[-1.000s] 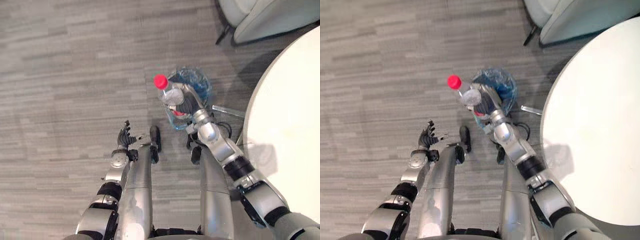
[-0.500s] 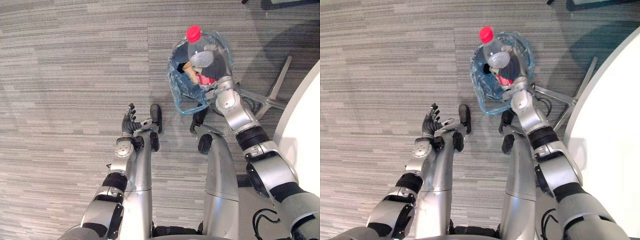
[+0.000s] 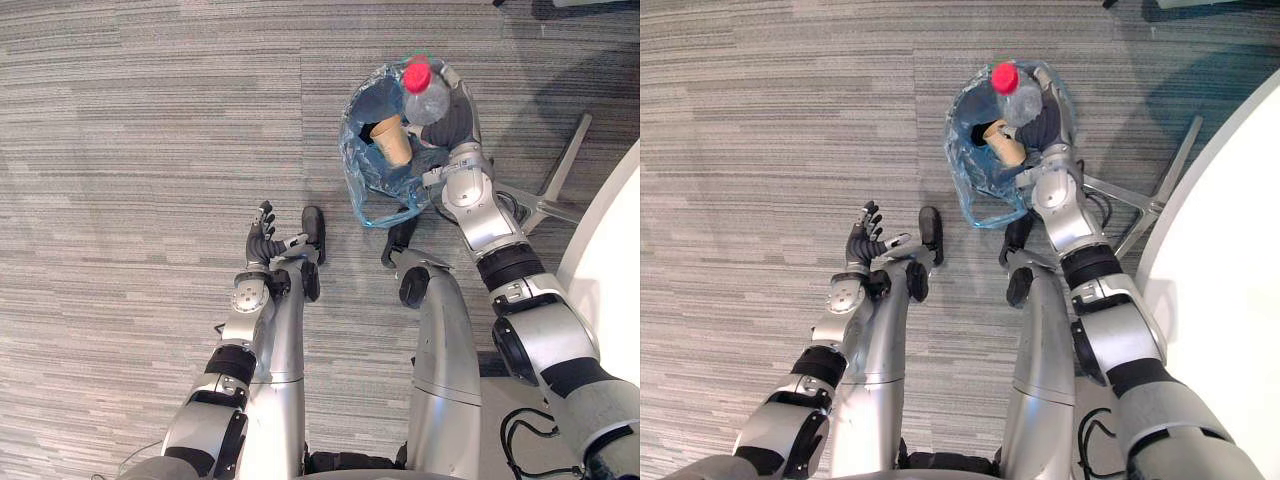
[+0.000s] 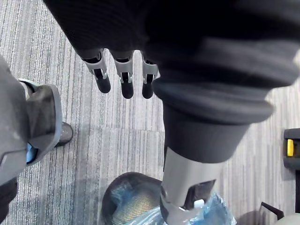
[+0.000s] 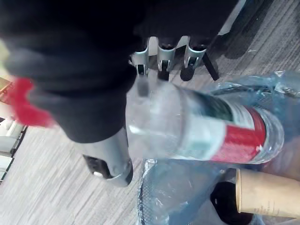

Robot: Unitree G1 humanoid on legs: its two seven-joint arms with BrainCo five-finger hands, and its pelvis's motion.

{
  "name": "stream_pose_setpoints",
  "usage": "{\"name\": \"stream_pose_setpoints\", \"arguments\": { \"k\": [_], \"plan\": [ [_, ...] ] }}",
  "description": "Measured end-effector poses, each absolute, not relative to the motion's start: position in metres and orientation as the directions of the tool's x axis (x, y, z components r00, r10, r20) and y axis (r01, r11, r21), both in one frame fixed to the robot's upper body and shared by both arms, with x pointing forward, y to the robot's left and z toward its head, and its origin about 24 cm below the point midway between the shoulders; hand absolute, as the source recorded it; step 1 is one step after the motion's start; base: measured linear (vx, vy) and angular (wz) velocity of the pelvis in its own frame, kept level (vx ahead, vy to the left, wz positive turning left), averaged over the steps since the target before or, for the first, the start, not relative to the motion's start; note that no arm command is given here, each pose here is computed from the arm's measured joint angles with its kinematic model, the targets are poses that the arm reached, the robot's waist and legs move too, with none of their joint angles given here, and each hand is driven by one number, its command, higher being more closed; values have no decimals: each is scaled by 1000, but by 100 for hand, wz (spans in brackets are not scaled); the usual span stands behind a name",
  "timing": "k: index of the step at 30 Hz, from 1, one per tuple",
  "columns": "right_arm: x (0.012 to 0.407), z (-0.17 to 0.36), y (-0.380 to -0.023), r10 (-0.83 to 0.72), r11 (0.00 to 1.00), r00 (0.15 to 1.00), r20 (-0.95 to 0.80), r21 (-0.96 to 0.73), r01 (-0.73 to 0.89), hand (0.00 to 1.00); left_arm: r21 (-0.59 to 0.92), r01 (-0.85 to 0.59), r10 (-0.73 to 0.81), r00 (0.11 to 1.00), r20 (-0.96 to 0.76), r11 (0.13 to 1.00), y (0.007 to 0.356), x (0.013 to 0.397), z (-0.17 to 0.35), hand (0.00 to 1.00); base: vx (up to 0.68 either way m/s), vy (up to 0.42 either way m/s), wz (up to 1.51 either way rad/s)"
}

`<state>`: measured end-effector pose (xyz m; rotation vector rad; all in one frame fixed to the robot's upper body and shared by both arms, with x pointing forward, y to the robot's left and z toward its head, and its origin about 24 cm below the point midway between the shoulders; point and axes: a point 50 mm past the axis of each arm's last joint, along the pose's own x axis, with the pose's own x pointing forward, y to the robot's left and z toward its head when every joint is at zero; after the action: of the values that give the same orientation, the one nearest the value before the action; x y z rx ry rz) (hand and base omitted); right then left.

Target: Gather rubbish on tea table into small bin, then transfer packed bag to large trash can.

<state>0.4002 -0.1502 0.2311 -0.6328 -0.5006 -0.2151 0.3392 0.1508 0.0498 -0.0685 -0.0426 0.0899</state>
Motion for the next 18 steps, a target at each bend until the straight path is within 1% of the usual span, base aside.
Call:
{"name": "stream_pose_setpoints", "arguments": {
  "k": [6, 11, 14, 18],
  "plan": [
    [394, 215, -143, -19, 800, 867, 497, -513, 311, 0, -71, -89, 92, 995, 38, 993, 151, 339, 50, 0, -4, -4, -2],
    [386, 199, -136, 13, 782, 872, 490, -548, 297, 0, -74, -89, 92, 995, 31, 993, 149, 339, 49, 0, -13, -6, -2],
    [380, 186, -129, 47, 761, 876, 480, -585, 280, 0, -73, -94, 96, 995, 24, 993, 151, 338, 47, 0, -31, -18, -9],
    [373, 175, -115, 120, 707, 870, 478, -656, 263, 0, -91, -118, 120, 993, 15, 989, 154, 336, 44, 0, -16, -22, 3]
  ]
}}
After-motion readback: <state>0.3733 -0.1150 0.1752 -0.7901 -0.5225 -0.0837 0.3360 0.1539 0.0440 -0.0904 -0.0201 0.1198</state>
